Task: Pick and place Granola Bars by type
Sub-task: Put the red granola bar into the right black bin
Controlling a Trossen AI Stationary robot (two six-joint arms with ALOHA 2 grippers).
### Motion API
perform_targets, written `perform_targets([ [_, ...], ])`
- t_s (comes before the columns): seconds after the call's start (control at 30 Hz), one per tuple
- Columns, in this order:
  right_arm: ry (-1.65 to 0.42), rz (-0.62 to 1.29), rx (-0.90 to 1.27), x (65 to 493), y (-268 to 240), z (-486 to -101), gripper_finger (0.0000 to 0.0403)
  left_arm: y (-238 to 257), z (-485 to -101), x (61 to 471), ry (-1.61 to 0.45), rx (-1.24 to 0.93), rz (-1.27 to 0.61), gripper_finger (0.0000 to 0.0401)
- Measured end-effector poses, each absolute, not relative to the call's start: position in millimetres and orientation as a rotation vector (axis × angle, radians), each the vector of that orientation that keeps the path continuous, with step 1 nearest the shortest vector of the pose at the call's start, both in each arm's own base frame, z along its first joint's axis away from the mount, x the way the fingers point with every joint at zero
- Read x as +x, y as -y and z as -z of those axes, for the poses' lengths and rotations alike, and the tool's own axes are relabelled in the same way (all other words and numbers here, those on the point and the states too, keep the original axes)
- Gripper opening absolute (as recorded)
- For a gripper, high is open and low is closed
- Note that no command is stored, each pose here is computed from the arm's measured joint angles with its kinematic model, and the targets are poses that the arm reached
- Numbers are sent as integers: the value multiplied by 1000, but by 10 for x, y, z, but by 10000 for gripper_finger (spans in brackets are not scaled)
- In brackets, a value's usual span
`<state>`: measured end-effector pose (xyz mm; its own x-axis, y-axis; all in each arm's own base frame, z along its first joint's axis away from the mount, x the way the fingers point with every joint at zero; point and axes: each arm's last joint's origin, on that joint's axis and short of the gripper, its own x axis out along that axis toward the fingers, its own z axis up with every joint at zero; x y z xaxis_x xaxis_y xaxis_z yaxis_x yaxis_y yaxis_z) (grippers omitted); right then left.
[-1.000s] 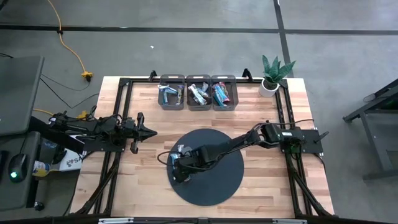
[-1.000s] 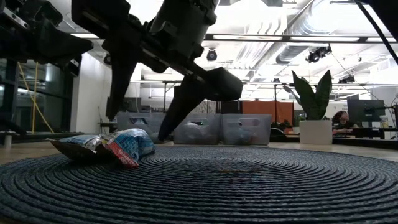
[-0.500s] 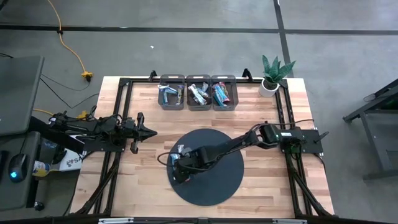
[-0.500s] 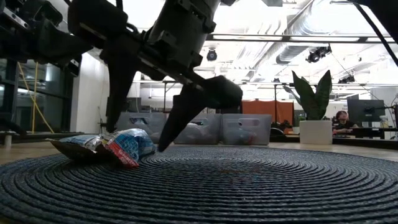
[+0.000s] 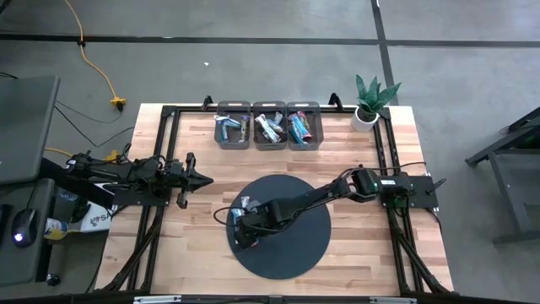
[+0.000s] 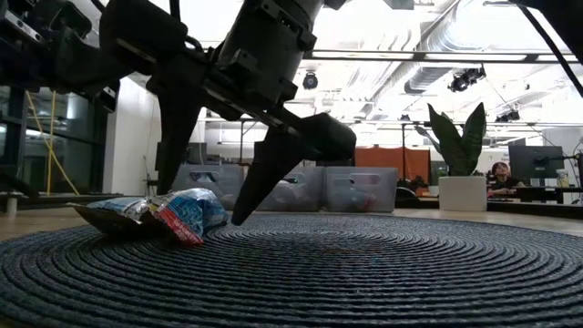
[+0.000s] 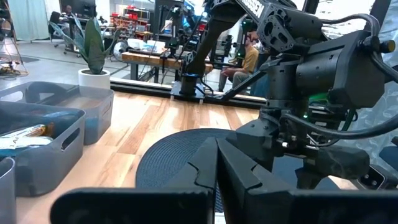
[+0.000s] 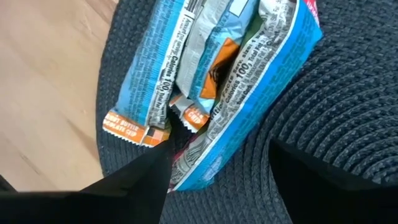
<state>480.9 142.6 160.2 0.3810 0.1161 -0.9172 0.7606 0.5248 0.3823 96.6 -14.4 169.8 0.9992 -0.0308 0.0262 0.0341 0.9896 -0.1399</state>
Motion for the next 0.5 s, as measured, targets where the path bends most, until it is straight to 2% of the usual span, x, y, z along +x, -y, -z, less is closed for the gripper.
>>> perform_targets([
  [0.2, -1129, 501, 959, 4810, -1426, -1602, 245, 143, -1699, 965, 25, -141, 33, 1],
  [0.5, -1109, 435, 974, 4853, -1446, -1625, 207, 143, -1699, 965, 24, -141, 33, 1],
])
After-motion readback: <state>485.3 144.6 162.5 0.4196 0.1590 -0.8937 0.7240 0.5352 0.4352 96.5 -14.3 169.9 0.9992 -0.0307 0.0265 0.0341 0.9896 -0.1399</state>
